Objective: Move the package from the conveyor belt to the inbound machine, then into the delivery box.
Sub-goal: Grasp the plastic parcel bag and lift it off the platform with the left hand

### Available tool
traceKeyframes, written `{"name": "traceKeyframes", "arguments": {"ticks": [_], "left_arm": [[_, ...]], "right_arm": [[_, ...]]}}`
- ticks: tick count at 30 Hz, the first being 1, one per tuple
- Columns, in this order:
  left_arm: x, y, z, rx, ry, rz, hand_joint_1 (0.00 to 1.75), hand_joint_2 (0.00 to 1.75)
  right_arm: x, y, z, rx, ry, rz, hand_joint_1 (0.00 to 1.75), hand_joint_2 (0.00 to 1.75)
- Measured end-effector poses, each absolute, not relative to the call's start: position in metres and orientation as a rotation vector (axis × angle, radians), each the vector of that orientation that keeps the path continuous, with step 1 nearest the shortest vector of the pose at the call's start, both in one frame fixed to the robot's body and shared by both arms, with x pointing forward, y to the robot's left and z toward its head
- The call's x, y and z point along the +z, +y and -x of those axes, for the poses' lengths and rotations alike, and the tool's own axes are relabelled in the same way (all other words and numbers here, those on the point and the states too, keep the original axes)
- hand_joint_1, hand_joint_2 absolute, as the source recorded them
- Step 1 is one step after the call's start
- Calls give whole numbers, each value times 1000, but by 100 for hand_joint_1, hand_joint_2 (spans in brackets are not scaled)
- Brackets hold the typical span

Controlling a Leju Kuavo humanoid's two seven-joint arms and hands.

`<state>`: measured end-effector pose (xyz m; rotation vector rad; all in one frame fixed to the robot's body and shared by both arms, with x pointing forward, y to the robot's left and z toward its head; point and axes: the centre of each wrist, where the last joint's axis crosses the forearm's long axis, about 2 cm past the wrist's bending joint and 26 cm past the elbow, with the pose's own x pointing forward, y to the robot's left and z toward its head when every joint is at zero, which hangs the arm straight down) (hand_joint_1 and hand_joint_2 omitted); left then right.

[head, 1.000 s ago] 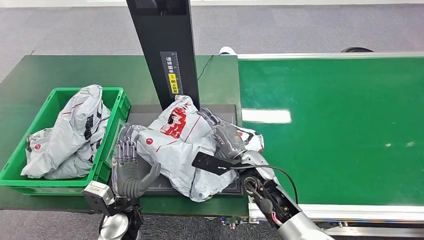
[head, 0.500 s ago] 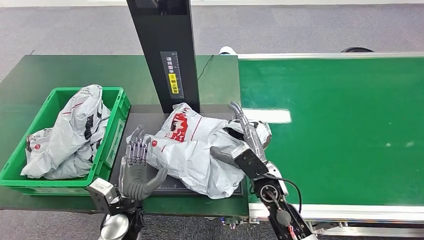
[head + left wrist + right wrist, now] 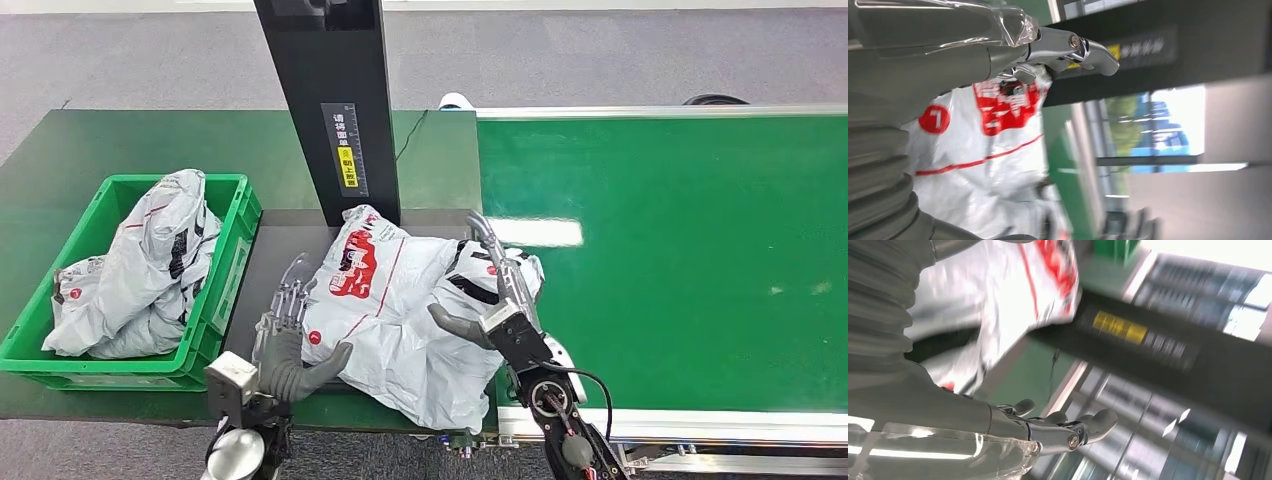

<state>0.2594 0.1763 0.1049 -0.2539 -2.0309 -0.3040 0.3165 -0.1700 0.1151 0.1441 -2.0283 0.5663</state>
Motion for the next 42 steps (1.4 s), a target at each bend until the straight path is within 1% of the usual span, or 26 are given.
{"name": "traceKeyframes", "arguments": {"ticks": [5,7,10,12,15,18,20,23,28,34,41,42], "left_arm": [[106,166,-266,-484,-1962,312,0,175],[106,160,-268,-561,-1947,309,0,175],[109,155,-274,-641,-1961,243,0,175],[114,153,-279,-704,-1986,133,0,175],[120,148,-283,-835,-2010,-40,0,175],[125,142,-286,-940,-2011,-146,0,175],[129,136,-291,-1036,-1997,-206,0,175],[137,125,-304,-1172,-1929,-216,0,175],[136,104,-322,-1334,-1700,-270,0,175],[114,94,-327,-1438,-1491,-272,0,175],[108,89,-333,-1495,-1390,-258,0,175],[107,89,-334,-1506,-1373,-255,9,175]], "right_arm": [[115,-171,-313,585,-2028,-300,0,175],[115,-171,-313,655,-1987,-302,0,175],[109,-171,-311,798,-1918,-243,0,175],[106,-172,-310,813,-1930,-245,0,175],[106,-173,-310,776,-1977,-271,0,175],[108,-175,-310,720,-2009,-279,0,175],[111,-178,-309,640,-2057,-266,0,175],[118,-183,-310,511,-2121,-238,0,175],[125,-190,-308,382,-2161,-214,0,175],[132,-192,-306,259,-2207,-191,0,175],[137,-191,-306,196,-2226,-182,0,175],[137,-191,-306,190,-2227,-182,0,175]]}}
